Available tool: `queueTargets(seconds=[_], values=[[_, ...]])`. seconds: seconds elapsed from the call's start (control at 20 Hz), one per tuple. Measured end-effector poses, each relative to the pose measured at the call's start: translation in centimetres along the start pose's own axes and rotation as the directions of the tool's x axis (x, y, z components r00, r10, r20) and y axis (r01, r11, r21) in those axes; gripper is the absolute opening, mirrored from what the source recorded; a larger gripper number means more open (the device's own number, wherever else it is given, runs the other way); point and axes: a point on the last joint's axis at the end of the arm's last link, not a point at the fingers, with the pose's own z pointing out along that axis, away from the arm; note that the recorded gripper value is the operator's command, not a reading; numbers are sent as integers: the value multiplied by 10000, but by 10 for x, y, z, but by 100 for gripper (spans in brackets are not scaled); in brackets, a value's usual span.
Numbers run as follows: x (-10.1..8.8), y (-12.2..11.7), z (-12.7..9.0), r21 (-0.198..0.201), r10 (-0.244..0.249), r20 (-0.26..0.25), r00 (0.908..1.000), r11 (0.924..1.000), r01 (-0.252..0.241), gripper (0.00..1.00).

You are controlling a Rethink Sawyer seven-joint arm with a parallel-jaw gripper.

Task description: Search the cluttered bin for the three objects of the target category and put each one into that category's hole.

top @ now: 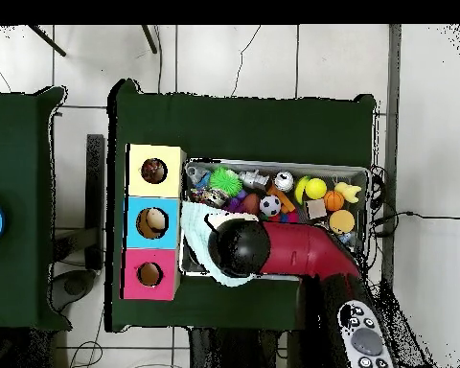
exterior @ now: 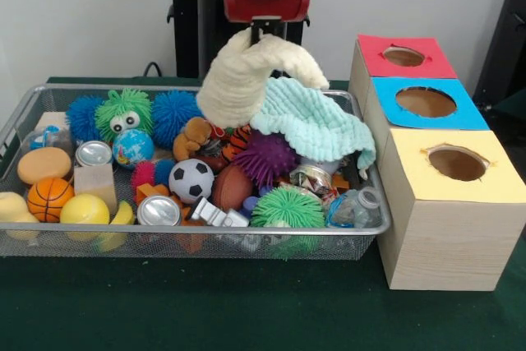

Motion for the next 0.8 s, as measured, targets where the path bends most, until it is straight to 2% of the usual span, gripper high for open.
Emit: queueTargets(seconds=[0.5, 0.8], values=[[13, 28, -44, 100, 415, 407, 9983, 9991, -420, 0], [14, 25, -46, 55, 730, 407, 9965, 9973, -733, 0]])
